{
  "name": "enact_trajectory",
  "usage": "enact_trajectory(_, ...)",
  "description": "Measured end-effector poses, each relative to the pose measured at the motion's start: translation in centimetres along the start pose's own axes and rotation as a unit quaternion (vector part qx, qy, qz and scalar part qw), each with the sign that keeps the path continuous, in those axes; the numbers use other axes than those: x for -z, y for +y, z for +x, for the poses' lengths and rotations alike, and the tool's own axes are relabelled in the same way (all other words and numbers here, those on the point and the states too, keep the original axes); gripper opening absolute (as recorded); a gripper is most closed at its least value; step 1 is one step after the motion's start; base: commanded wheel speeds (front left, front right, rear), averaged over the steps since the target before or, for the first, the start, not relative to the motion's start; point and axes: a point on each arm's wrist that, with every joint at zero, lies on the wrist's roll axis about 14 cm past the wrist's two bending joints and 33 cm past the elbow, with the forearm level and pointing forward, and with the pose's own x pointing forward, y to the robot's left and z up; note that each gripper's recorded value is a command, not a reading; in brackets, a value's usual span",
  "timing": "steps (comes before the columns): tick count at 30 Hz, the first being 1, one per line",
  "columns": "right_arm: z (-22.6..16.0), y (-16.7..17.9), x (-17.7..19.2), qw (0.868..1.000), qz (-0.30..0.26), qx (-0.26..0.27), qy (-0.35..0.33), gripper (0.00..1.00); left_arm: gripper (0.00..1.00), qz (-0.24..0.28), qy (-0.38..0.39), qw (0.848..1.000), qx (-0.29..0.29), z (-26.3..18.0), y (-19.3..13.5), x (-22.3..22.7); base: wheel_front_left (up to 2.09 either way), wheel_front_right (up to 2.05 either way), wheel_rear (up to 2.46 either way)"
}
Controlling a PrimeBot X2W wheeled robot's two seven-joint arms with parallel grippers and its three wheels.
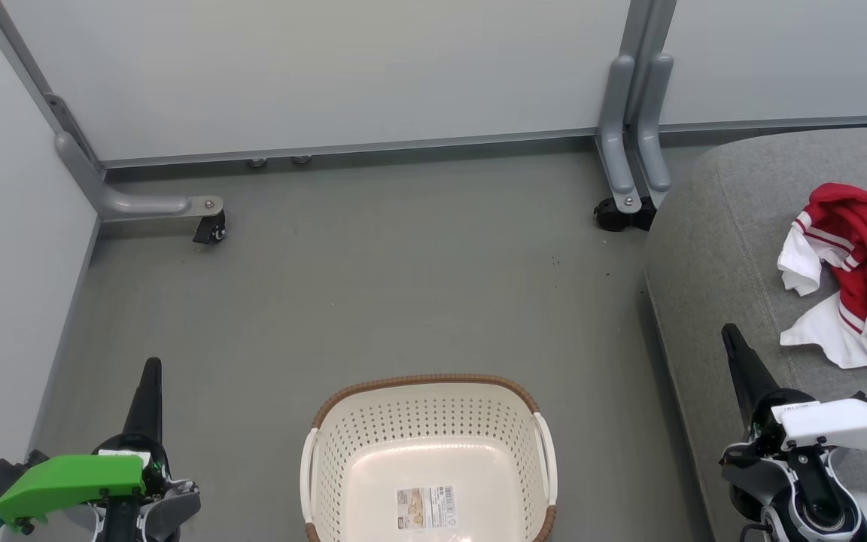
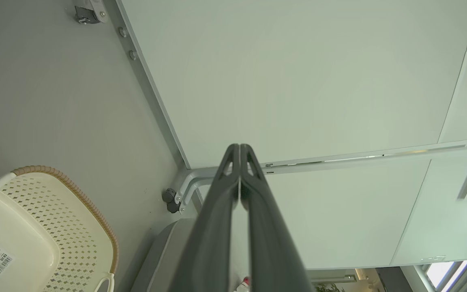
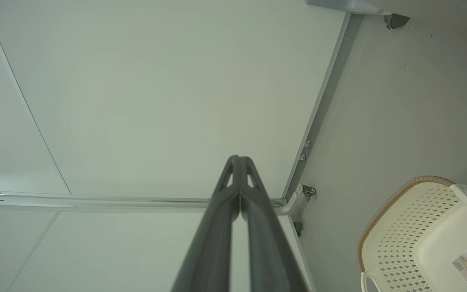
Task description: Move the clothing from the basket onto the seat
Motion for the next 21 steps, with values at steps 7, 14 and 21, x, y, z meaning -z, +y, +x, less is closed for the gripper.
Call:
enact_trajectory(7,0.19,-0.02,-0.16,1.000,0.025,0.000,-0.002,0.00,0.00,-0.024,0.001,1.000,0.008,0.23,-0.45,-0.02,0.00,0.00,0.00)
enact_trajectory(14,0.29,-0.13,-0.35,0.999,0.049,0.001,-0.006,0.00,0.00,-0.049,0.001,0.999,0.013,0.28,-0.63,-0.05,0.00,0.00,0.00)
enact_trajectory(21,0.40,-0.16,-0.46,0.998,0.066,0.001,-0.008,0.00,0.00,-0.067,0.002,0.998,0.019,0.46,-1.01,-0.06,0.00,0.00,0.00)
